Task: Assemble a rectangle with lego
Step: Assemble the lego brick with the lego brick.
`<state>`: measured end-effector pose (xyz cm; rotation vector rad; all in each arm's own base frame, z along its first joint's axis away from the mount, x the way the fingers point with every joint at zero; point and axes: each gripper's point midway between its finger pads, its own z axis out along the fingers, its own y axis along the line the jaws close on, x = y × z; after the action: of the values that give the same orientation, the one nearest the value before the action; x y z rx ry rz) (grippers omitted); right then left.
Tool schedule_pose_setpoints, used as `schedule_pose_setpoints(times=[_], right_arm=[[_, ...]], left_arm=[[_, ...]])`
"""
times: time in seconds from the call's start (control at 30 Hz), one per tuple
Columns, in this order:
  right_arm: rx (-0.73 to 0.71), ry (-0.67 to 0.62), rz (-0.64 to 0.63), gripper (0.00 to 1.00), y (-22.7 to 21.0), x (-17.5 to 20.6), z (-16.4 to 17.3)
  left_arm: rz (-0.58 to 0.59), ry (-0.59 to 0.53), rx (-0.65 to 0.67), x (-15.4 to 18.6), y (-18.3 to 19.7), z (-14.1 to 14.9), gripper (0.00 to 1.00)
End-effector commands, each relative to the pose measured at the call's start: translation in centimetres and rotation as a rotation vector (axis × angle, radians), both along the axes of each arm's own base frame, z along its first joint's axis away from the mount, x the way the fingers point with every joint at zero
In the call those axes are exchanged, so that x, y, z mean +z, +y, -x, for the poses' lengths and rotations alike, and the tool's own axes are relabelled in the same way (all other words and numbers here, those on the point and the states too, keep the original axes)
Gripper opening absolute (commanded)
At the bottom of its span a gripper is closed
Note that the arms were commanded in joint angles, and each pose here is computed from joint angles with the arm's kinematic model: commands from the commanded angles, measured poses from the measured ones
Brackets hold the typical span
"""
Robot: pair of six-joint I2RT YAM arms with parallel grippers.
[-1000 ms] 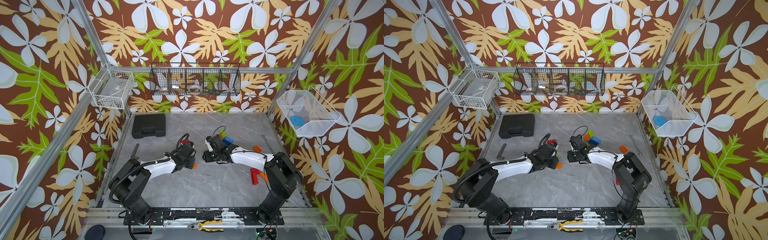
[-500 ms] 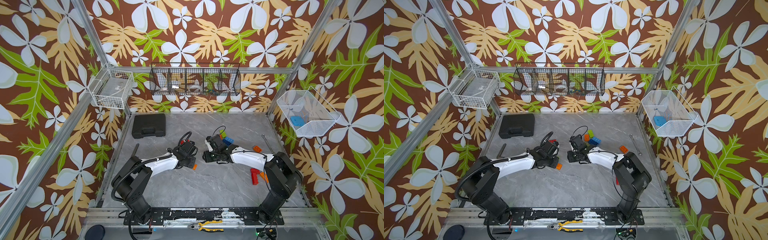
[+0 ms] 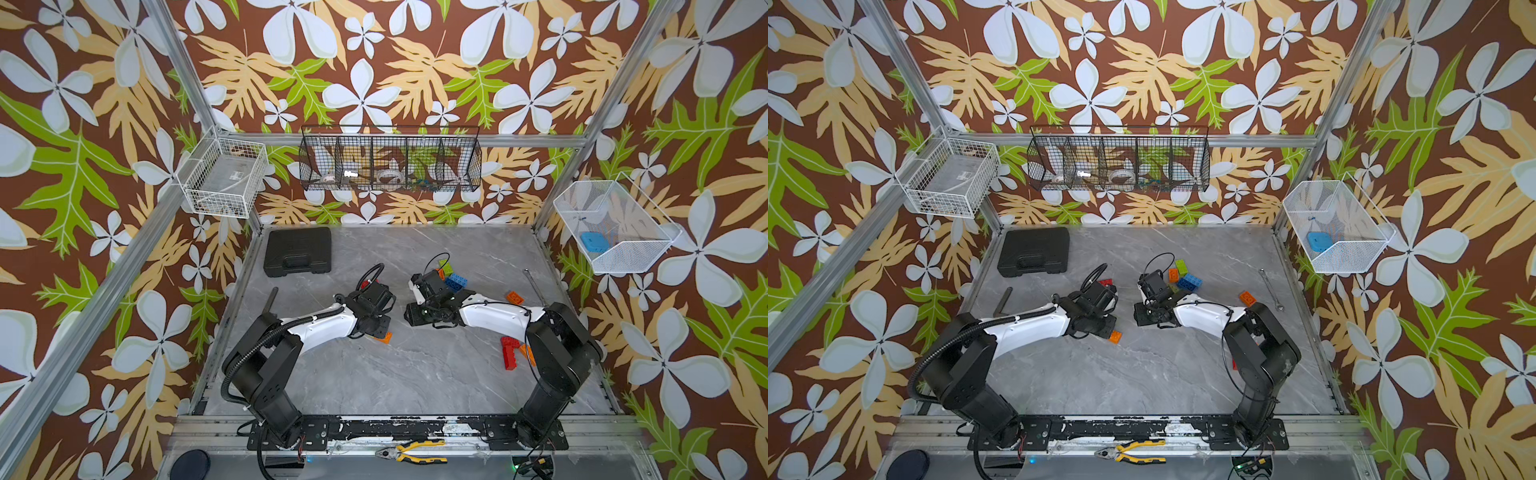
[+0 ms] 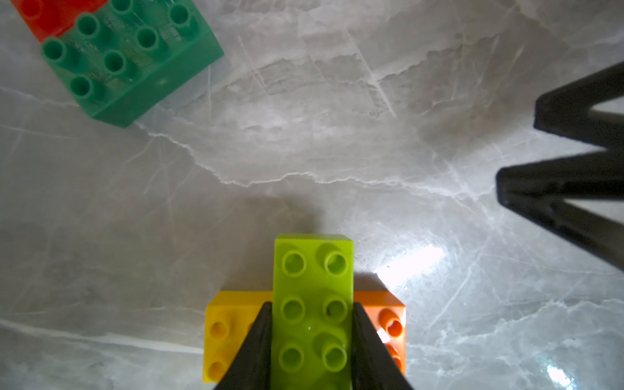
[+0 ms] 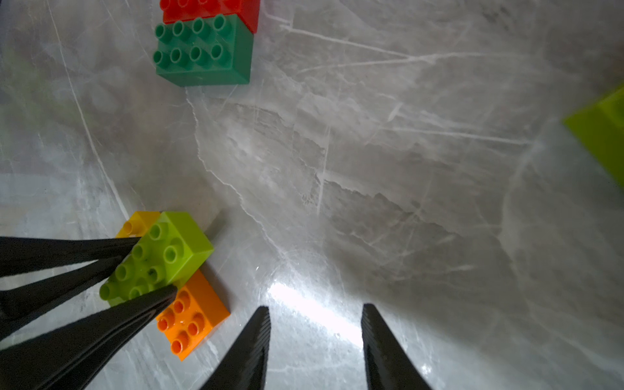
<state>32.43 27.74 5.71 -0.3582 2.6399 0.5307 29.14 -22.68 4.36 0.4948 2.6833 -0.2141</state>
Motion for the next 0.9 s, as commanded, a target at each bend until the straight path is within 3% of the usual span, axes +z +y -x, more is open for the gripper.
schedule_pose_setpoints(times=[0.0,0.57,0.87], right_arm=[[0.005,-0.008,-0.008,0.44,0.4,0.2,-0.2],[0.013,0.003,-0.015,0.43,0.5,-0.1,-0.1],[0.003,0.004,-0.028,0.43,0.7,0.1,-0.2]], left_arm=[[-0.042,0.067,-0.004,-0.6,1.0,1.6,0.31],[-0.021,0.038,0.006,0.7,1.0,1.3,0.48],[0.037,-0.079,0.042,6.2,1.0,0.2,0.58]])
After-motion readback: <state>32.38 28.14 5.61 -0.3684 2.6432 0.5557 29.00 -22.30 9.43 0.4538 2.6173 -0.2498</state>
